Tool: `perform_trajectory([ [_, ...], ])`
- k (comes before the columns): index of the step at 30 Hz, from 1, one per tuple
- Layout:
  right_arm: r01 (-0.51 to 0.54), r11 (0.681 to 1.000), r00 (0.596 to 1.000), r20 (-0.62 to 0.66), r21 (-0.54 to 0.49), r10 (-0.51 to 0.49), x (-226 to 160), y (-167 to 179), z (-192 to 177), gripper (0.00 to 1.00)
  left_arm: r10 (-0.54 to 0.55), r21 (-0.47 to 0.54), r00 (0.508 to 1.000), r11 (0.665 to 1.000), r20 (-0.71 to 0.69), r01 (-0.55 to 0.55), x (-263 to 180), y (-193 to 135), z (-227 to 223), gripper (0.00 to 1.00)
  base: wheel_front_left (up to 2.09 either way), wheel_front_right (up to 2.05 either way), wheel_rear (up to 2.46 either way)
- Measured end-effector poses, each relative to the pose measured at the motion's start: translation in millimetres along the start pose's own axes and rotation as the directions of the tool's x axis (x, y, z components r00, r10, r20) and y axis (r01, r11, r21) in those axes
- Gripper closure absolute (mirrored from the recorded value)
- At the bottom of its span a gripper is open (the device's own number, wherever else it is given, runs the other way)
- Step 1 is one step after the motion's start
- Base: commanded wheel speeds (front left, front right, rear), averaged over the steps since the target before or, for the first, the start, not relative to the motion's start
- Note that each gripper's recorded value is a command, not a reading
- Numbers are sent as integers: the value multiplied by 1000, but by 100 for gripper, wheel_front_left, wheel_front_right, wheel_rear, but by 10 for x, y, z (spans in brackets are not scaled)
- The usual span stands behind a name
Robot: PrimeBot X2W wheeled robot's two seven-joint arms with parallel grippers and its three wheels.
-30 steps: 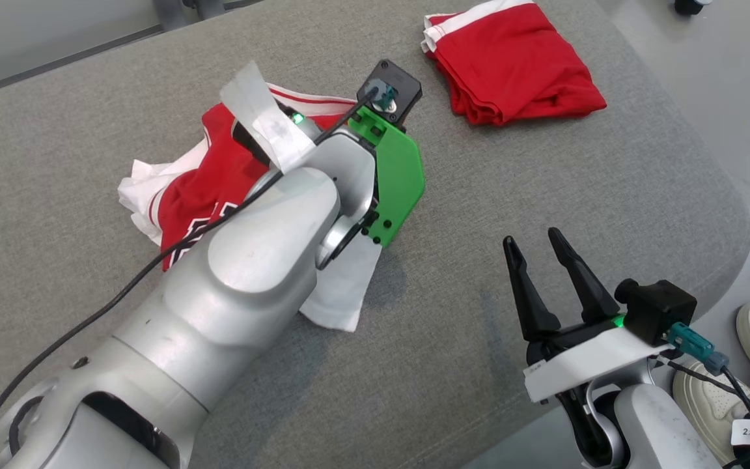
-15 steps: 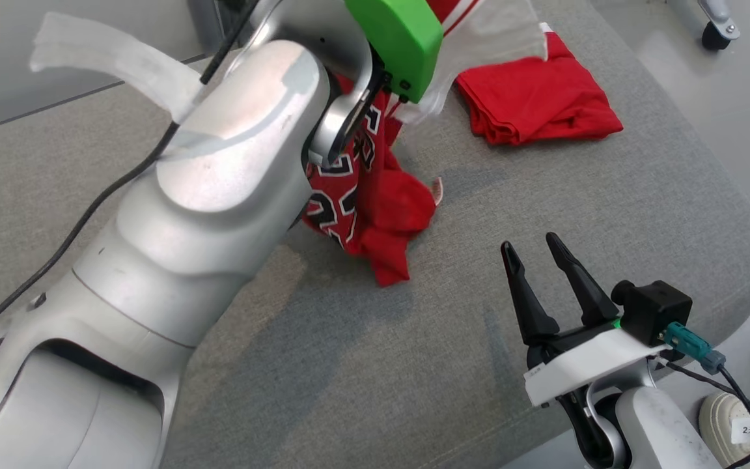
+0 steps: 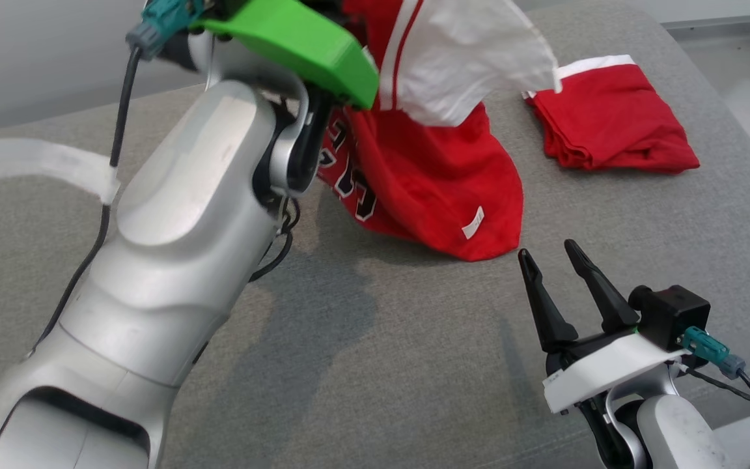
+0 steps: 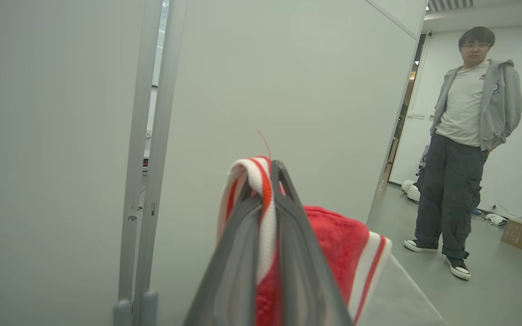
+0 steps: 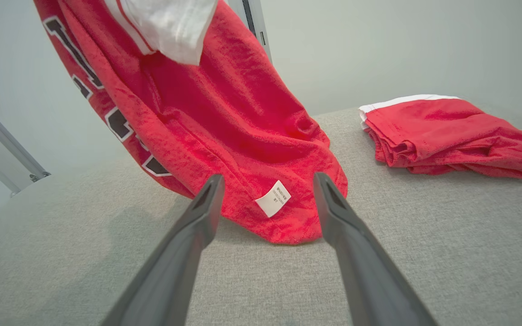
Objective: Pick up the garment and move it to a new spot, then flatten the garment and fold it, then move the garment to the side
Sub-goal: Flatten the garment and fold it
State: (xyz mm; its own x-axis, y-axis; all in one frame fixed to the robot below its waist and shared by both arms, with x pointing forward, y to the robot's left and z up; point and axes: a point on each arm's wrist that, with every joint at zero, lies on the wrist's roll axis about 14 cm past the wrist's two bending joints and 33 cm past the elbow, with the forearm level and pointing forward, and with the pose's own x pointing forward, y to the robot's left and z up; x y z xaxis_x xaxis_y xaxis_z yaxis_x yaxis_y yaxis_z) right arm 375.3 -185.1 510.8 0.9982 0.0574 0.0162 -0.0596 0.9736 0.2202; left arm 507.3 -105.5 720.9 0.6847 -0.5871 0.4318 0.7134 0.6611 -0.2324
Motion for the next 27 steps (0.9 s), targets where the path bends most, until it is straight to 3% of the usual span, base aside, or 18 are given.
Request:
perform_trajectory([
  [6,-76,997,997,-13,1,76,121,221,-25,0,231,42,954,973,-190,-227,-748,844,-563,100,0,0,0],
  [13,-146,989,989,-36,5,146,198,442,-84,0,469,67,842,880,-267,-470,-1671,1533,-773,100,0,0,0],
  [20,-194,981,980,-36,5,194,236,592,-61,0,633,49,711,757,-305,-652,-2481,1871,-873,100,0,0,0],
  [27,-204,979,978,-47,4,204,242,616,-83,0,711,18,594,647,-376,-763,-3088,1947,-1097,100,0,0,0],
])
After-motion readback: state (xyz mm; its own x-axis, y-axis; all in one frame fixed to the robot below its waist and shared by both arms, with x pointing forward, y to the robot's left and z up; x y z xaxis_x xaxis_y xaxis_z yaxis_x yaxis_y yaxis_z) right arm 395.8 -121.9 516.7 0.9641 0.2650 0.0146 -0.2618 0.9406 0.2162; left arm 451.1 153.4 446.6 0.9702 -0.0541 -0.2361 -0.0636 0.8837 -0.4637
